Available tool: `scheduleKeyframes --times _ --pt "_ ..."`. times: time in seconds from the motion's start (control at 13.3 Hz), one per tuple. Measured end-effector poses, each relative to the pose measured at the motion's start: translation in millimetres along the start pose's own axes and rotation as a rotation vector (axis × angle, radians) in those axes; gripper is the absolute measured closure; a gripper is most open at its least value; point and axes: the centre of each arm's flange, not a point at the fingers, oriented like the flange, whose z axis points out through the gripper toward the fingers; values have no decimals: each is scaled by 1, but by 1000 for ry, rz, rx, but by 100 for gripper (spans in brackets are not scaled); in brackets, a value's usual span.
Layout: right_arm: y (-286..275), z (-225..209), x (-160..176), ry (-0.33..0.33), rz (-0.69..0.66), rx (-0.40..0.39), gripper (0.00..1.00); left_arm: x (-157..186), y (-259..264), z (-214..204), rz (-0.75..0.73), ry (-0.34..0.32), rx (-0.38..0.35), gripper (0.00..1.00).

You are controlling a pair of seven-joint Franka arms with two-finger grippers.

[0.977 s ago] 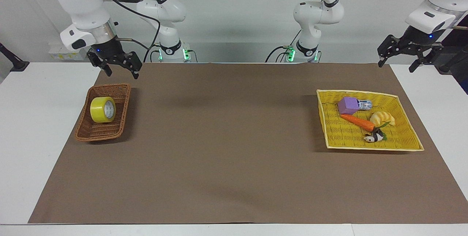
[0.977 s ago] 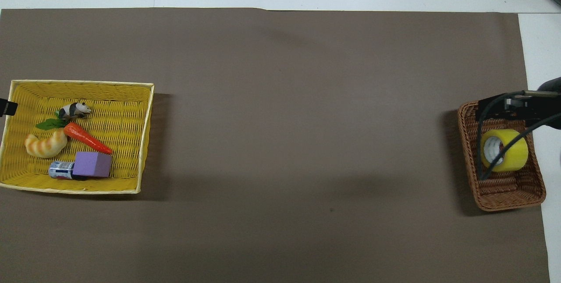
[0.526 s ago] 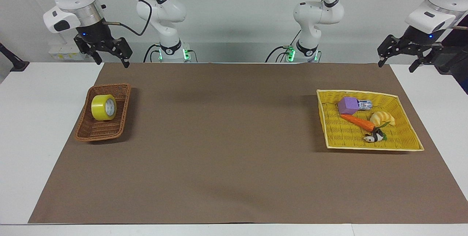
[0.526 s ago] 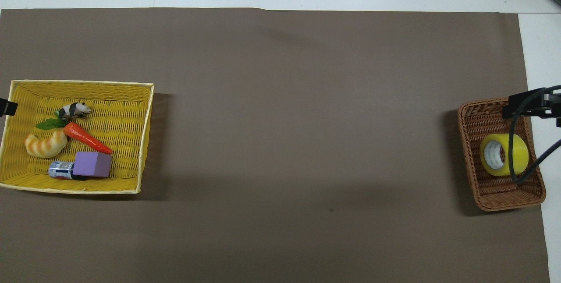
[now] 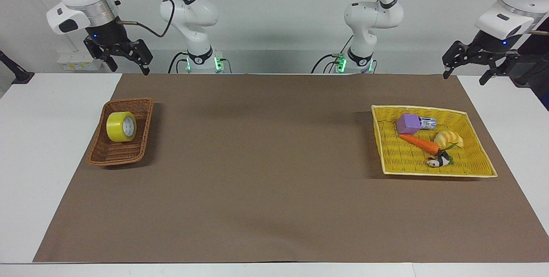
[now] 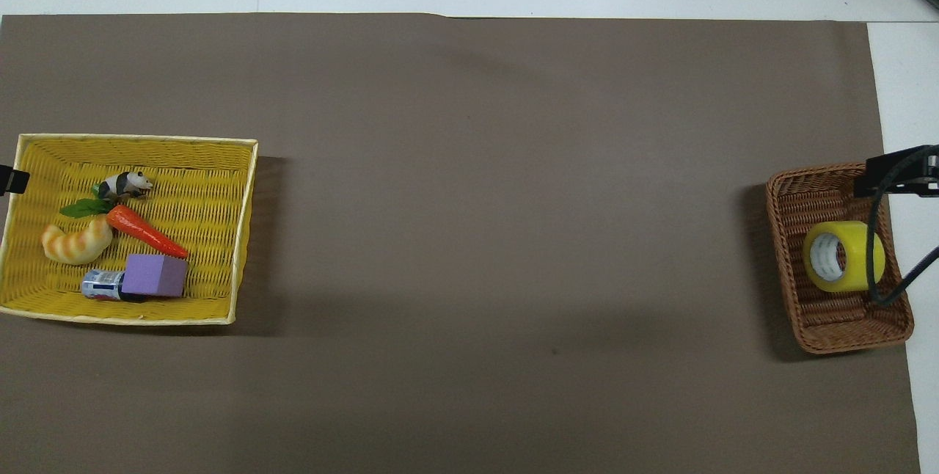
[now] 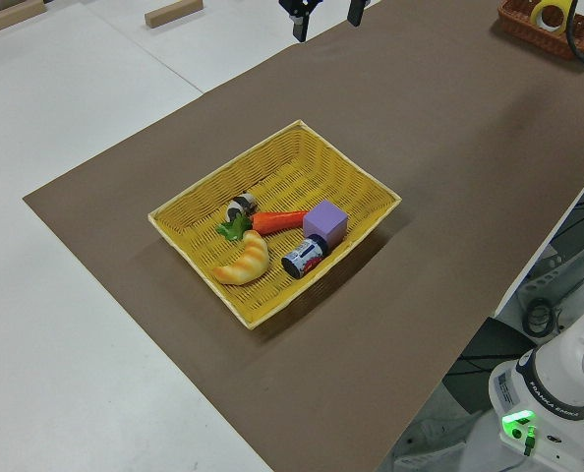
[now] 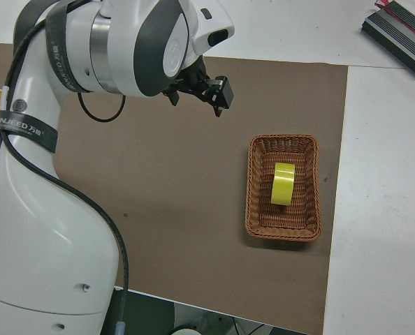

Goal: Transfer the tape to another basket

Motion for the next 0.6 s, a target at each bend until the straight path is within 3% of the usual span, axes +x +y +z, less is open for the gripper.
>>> scheduleKeyframes --times 0.6 --pt "8 -12 -12 -3 11 1 0 1 2 0 4 0 0 0"
